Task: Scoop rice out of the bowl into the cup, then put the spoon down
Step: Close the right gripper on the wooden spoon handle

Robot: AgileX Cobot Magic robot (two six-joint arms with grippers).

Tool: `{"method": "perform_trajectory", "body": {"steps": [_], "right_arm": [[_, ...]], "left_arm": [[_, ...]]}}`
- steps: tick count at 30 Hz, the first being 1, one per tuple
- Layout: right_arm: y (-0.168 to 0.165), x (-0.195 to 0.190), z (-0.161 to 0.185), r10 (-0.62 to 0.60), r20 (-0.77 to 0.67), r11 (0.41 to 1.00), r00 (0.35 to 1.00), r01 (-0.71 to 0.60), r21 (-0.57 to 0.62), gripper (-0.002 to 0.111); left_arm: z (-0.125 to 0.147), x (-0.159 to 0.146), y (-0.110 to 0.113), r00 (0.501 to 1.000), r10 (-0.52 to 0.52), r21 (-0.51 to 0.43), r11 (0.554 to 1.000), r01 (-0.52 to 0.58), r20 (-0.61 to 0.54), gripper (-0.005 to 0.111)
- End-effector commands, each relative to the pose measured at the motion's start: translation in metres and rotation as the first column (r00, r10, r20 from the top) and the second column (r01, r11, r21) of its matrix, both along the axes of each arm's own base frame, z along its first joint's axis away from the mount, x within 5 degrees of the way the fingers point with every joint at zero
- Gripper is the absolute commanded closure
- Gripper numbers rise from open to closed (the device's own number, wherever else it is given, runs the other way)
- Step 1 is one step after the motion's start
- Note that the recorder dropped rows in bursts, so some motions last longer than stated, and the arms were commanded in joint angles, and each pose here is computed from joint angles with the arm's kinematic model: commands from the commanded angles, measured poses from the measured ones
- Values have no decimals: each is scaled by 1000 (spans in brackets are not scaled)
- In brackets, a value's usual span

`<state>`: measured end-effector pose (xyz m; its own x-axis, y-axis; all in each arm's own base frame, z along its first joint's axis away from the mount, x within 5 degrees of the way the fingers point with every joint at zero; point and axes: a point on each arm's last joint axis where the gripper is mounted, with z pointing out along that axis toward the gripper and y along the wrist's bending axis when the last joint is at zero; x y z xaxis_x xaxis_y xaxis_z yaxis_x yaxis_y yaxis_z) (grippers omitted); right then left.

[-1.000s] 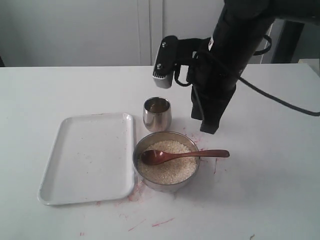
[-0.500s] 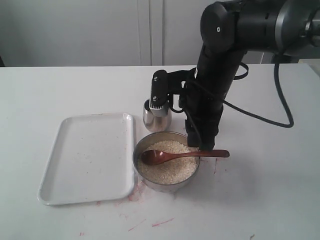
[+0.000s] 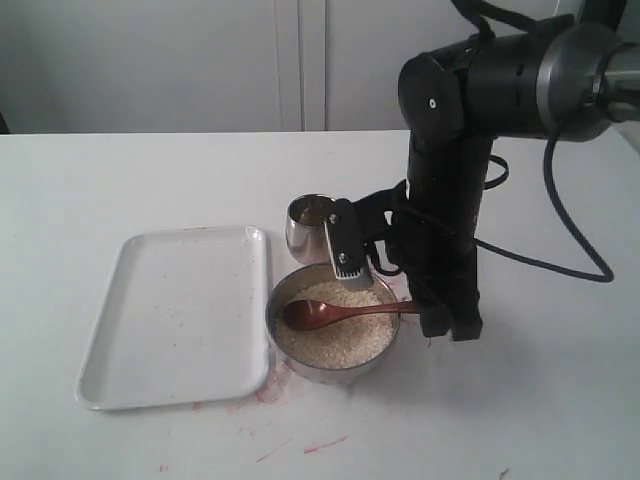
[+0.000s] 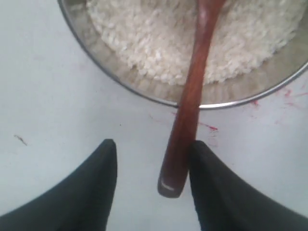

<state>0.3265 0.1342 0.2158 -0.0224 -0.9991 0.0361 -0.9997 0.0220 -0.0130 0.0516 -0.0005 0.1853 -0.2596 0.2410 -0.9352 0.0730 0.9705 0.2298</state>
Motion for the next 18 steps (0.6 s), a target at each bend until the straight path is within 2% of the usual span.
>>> {"method": "perform_trajectory", "body": {"steps": [1,18], "right_arm": [[-5,-2,-11,39,14,998,999,-38,-44,63],[-1,3,-11,-14,68,1000,998,14,4,63]], "left_arm": [[-7,-1,0,998,-2,-5,1000,2,-56,92],[-7,-1,0,998,-2,-5,1000,2,-56,92]]}}
